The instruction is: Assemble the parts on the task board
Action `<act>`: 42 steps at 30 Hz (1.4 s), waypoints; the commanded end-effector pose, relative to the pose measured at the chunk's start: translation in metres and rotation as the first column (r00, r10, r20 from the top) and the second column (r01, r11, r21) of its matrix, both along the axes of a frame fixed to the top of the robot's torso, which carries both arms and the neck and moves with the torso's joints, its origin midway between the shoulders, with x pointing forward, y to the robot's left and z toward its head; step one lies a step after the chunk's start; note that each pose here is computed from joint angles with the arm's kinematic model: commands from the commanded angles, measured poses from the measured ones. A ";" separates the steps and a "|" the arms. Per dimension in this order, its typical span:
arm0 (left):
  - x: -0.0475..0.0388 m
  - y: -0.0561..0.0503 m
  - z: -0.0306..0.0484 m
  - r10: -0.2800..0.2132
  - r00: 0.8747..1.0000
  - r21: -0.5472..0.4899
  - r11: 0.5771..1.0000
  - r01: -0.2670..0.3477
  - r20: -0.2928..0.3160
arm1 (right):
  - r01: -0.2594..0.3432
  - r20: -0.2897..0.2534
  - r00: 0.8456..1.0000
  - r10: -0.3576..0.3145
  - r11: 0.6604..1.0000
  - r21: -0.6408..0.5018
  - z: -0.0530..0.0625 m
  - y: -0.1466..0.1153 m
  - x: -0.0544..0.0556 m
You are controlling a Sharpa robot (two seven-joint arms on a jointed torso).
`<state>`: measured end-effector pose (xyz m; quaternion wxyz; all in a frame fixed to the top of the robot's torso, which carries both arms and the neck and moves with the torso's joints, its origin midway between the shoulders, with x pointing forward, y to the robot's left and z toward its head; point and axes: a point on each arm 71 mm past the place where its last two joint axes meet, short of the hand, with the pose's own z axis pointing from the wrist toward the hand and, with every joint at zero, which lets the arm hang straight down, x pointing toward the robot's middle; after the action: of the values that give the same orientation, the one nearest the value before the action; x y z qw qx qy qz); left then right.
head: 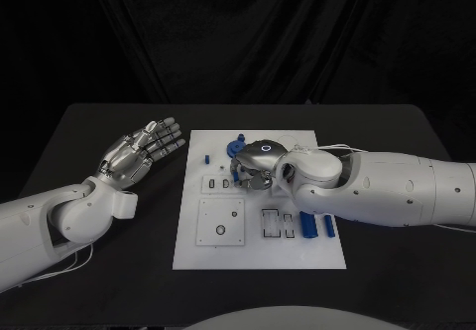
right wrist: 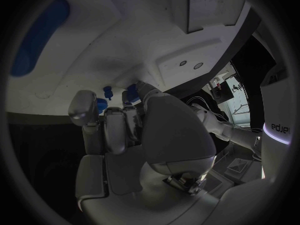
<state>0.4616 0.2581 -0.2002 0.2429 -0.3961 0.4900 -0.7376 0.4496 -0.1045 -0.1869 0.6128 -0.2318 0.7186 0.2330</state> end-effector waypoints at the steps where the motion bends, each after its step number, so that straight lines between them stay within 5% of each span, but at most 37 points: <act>1: -0.0006 0.001 0.0048 0.018 0.998 -0.059 0.998 -0.015 0.058 | 0.011 -0.030 0.999 -0.012 0.999 -0.048 -0.009 -0.003 -0.001; 27: -0.0024 0.004 -0.0010 0.024 0.999 -0.052 0.998 -0.022 0.043 | -0.017 -0.003 1.000 0.017 0.999 0.036 -0.004 -0.006 -0.002; 35: -0.0051 0.010 -0.0012 0.055 0.998 -0.032 0.998 -0.054 0.036 | -0.068 0.028 0.998 0.064 0.983 0.171 0.006 -0.014 -0.006; 42: -0.0058 0.018 0.0025 0.097 0.995 -0.003 0.995 -0.097 0.021 | -0.151 0.099 0.988 0.122 0.916 0.371 0.031 -0.021 -0.007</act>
<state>0.4537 0.2736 -0.2036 0.2599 -0.4115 0.4881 -0.7245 0.4450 -0.1272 -0.1691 0.6373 -0.1948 0.6683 0.3305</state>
